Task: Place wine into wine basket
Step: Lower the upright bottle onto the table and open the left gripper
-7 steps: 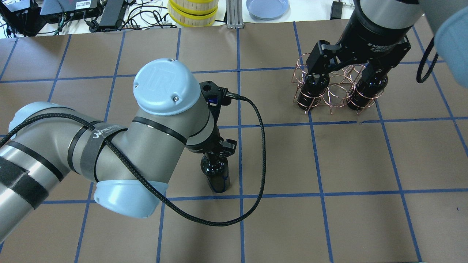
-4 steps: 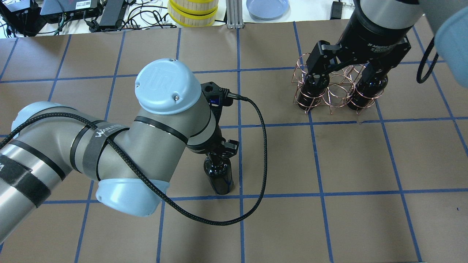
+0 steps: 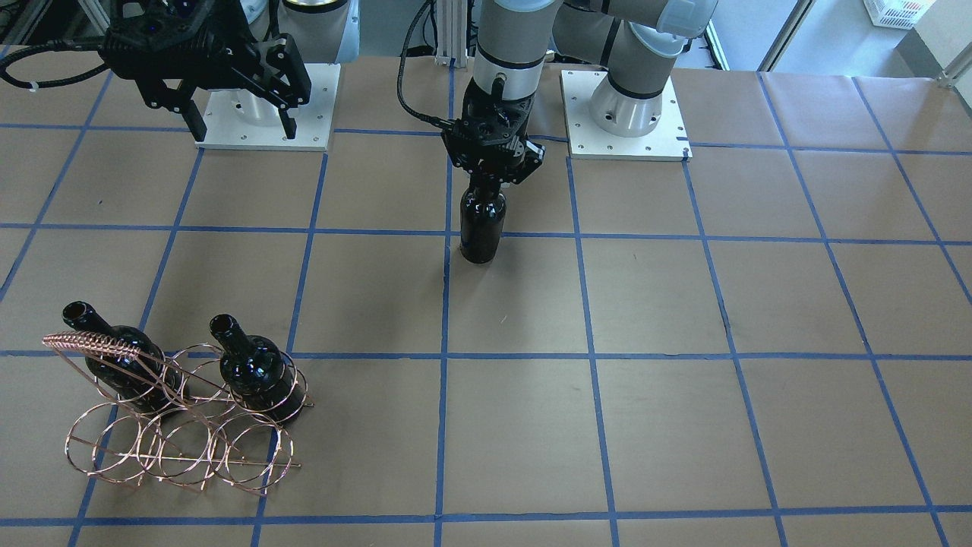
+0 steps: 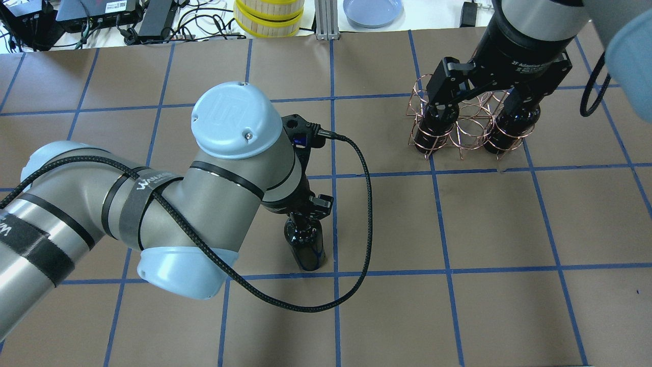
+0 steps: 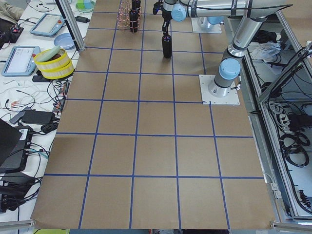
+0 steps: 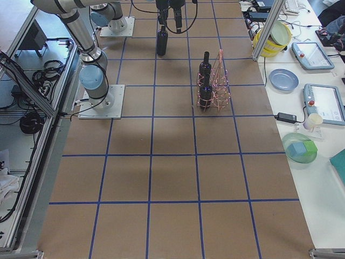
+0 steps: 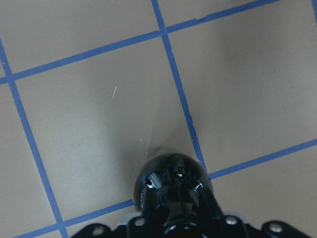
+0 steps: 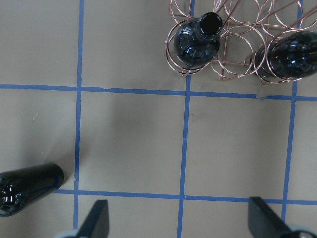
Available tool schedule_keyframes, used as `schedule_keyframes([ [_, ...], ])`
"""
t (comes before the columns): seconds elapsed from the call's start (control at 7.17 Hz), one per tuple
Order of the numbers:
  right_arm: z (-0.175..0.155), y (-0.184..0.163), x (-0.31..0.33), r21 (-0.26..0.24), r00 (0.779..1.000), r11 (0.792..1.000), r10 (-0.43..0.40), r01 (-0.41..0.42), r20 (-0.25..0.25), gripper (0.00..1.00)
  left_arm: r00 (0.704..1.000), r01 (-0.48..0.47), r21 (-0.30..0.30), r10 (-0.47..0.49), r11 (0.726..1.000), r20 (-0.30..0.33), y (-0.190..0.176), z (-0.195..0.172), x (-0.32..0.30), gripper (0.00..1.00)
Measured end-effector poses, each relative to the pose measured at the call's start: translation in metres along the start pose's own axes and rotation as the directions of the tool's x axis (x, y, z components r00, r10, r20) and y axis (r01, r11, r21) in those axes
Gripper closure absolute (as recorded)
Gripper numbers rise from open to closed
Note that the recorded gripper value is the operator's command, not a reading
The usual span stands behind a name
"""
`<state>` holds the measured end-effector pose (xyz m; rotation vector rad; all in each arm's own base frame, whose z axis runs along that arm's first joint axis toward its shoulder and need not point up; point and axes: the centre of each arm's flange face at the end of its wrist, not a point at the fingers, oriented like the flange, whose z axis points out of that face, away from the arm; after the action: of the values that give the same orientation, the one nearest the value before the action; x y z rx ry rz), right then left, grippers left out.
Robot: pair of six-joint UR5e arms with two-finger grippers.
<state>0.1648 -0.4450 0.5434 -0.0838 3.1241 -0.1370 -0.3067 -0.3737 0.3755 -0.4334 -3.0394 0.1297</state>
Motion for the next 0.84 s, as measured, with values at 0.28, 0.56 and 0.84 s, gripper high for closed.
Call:
schedule_keyframes([
  [0.28,0.0000,0.0000,-0.0004,0.000,1.000,1.000,0.000,0.000,0.004,0.00,1.000,0.000,0.010,0.000,1.000,-0.001,-0.0024,0.0010,0.0002,1.00],
  [0.56,0.0000,0.0000,-0.0005,0.000,1.000,1.000,0.000,0.000,0.005,0.00,1.000,0.002,0.008,-0.002,1.000,0.001,-0.0025,0.0025,0.0000,1.00],
  [0.84,0.0000,0.0000,-0.0005,0.000,1.000,1.000,0.000,0.000,0.005,0.00,1.000,0.016,0.002,-0.016,1.000,0.003,-0.0012,0.0052,-0.0004,0.93],
])
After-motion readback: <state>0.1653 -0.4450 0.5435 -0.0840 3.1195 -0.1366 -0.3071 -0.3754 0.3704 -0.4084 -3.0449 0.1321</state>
